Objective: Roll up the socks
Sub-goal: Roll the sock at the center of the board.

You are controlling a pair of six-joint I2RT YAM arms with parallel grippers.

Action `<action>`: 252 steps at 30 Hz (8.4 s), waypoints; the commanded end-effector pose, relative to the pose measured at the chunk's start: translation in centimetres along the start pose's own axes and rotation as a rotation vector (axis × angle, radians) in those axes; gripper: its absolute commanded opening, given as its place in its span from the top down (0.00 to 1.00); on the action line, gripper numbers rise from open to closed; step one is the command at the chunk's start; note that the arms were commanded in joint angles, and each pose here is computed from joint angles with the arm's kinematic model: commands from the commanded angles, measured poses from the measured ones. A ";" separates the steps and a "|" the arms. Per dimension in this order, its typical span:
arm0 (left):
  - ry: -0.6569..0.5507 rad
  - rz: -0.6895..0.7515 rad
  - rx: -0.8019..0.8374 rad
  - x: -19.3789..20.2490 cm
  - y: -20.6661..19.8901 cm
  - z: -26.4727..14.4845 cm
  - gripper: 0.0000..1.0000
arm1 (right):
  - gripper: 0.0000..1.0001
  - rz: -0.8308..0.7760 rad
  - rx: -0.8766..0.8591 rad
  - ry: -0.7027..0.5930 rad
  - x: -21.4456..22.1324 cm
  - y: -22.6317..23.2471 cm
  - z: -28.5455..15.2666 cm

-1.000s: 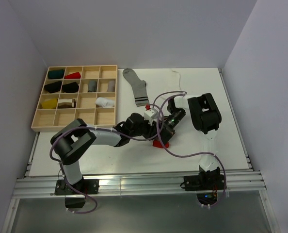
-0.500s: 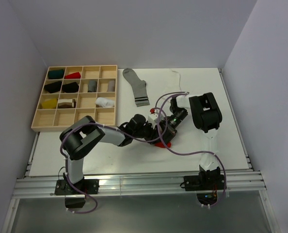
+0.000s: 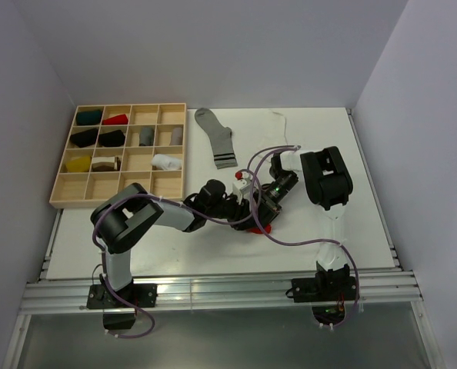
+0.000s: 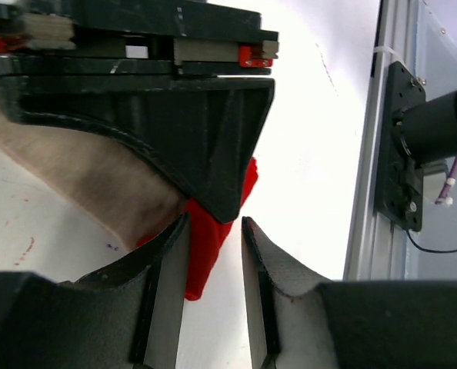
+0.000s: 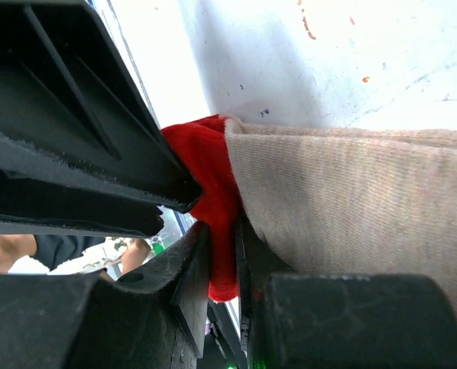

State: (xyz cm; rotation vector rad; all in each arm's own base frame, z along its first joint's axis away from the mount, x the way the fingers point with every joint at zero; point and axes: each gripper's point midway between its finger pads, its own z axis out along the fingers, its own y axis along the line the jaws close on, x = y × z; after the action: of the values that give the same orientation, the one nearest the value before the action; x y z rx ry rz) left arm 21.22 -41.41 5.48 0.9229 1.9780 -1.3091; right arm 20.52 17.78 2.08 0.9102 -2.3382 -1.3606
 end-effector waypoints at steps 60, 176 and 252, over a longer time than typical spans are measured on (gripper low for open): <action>0.079 -0.056 -0.157 2.3 1.0 1.9 1.00 | 0.62 0.098 0.519 -0.307 -6.4 -6.3 -10.1; -0.088 -0.816 -0.162 -5.2 5.6 -6.3 0.80 | 0.81 -0.793 0.345 0.103 2.7 3.2 3.5; 0.551 0.215 -0.121 10.9 -0.1 2.9 1.00 | 0.56 -0.400 0.260 -0.084 -2.8 -1.0 -4.1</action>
State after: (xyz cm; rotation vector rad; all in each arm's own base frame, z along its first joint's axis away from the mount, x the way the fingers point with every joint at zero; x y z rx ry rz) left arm 20.63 -45.62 2.68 1.4285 1.8733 -0.7226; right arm 21.57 14.41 2.57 1.3693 -2.3663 -1.1706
